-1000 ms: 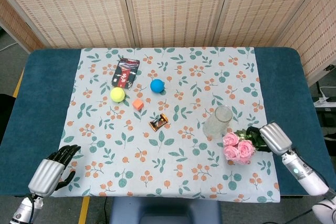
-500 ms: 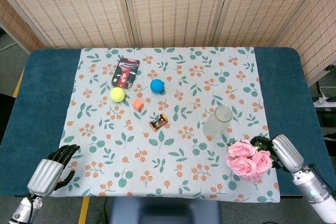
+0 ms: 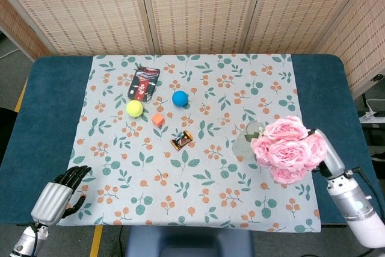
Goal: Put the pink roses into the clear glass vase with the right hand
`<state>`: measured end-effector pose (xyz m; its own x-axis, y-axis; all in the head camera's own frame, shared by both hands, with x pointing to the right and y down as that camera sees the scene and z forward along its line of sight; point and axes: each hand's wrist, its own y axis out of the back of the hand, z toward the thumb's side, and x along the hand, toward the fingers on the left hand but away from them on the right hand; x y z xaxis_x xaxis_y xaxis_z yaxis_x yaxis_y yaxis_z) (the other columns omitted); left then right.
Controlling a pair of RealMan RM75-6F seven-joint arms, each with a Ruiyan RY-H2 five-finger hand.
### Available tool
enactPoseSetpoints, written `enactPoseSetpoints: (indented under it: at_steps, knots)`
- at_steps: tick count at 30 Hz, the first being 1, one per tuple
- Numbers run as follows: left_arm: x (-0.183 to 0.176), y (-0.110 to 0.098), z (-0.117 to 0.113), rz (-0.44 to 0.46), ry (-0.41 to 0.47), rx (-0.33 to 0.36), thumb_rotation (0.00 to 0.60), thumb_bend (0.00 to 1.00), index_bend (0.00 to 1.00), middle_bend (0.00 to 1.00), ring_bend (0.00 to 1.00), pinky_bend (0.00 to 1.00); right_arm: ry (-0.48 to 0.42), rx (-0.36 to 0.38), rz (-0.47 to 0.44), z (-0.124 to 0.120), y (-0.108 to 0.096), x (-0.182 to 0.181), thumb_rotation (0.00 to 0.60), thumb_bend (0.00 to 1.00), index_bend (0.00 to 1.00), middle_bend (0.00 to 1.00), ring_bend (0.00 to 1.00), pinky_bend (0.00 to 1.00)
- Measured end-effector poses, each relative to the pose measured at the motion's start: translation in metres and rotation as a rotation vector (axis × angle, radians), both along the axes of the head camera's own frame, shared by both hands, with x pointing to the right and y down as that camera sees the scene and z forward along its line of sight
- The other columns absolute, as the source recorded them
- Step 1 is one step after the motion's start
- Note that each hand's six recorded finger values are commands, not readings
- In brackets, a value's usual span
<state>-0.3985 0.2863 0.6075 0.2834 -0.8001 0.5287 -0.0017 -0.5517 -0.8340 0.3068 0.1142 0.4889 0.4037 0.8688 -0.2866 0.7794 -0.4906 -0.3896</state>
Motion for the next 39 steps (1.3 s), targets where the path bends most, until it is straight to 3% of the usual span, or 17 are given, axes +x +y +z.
enactPoseSetpoints:
  at_steps: [6, 14, 34, 39]
  knots:
    - [0.000, 0.000, 0.000, 0.002, -0.002, -0.001, 0.600, 0.38, 0.10, 0.13, 0.15, 0.36, -0.041, 0.017, -0.005, 0.004, -0.018, -0.017, 0.600, 0.63, 0.93, 0.90, 0.94, 1.00]
    - [0.000, 0.000, -0.001, -0.001, -0.001, 0.001, 0.600, 0.38, 0.10, 0.13, 0.15, 0.36, -0.123, -0.105, 0.003, 0.031, -0.024, -0.022, 0.600, 0.63, 0.93, 0.90, 0.94, 1.00]
    - [0.000, 0.000, -0.002, 0.000, 0.000, 0.004, 0.600, 0.38, 0.10, 0.13, 0.15, 0.36, -0.118, -0.206, 0.062, 0.081, -0.034, 0.004, 0.600, 0.63, 0.92, 0.90, 0.94, 1.00]
    - [0.000, 0.000, -0.002, 0.002, 0.001, 0.004, 0.600, 0.38, 0.11, 0.13, 0.15, 0.36, -0.089, -0.223, 0.089, 0.095, -0.037, 0.016, 0.600, 0.60, 0.82, 0.90, 0.93, 1.00]
